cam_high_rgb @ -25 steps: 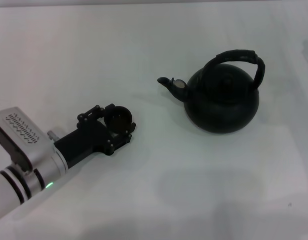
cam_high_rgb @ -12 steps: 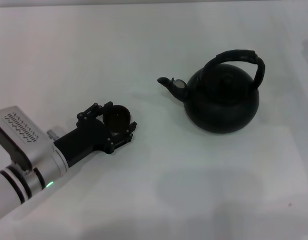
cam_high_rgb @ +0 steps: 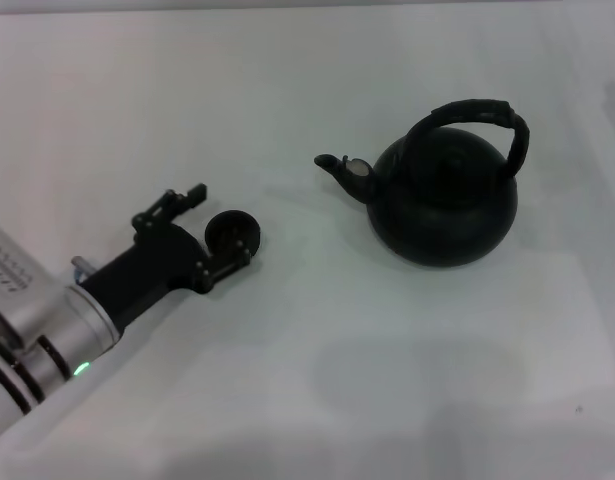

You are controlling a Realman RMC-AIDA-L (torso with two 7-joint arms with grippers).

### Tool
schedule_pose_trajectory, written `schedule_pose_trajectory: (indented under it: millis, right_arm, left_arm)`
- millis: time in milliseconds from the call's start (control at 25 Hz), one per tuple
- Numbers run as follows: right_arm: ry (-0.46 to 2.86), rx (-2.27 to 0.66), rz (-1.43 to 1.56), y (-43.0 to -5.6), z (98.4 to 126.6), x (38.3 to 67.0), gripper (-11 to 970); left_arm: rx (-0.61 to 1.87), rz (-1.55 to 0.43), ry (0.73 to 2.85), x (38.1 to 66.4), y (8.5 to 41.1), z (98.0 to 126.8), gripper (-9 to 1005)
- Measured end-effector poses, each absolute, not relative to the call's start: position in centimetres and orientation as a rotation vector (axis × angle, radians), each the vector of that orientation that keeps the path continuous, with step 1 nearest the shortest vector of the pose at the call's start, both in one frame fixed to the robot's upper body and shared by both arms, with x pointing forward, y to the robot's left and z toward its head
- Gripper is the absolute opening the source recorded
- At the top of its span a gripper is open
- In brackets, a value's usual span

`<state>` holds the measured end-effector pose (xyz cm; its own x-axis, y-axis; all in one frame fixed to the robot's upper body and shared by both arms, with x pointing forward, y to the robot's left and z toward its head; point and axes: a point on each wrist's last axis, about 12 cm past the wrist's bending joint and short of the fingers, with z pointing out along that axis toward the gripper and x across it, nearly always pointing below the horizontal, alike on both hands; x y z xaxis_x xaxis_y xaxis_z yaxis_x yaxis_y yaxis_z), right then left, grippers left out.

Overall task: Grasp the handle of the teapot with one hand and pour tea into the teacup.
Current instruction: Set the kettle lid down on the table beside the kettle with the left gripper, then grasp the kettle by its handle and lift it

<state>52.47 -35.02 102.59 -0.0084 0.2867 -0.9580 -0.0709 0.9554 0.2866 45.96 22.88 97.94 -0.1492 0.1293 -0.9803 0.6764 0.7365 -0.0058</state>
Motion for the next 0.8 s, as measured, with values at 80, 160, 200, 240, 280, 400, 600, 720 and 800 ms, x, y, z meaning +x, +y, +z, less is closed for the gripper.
schedule_pose_trajectory:
  millis: [80,160,200,240,280,400,600,720,800]
  right_arm:
    - [1.558,0.18,0.292,-35.0,102.5,52.4,826]
    - [1.559,0.196,0.31,-34.8,102.4,52.3,826]
    - [1.56,0.208,0.322,-34.8,102.4,52.3,826]
    - [1.561,0.229,0.343,-34.7,102.3,52.3,826]
    - [1.561,0.25,0.362,-34.7,102.3,52.2,826]
    - [1.559,0.306,0.419,-34.7,102.3,52.3,826]
    - [1.567,0.279,0.427,-34.6,102.3,52.4,827]
    - [1.545,0.164,0.476,-33.8,103.1,52.7,826]
    - [1.521,0.067,0.535,-33.2,104.2,53.3,826]
  left_arm:
    - [0.601,-0.537,1.656,45.8,23.3,98.3,829]
    - [0.543,-0.54,1.614,45.5,23.8,98.7,829]
    - [0.516,-0.543,1.592,45.3,24.0,99.0,830]
    - [0.476,-0.542,1.564,45.1,24.2,99.3,830]
    - [0.434,-0.537,1.538,44.9,24.5,99.6,830]
    - [0.313,-0.501,1.475,44.4,25.7,100.3,829]
    - [0.17,-0.409,1.47,44.0,27.7,100.3,826]
    - [0.057,-0.327,1.479,43.8,29.2,100.1,822]
    - [-0.015,-0.276,1.491,43.7,30.2,99.9,820]
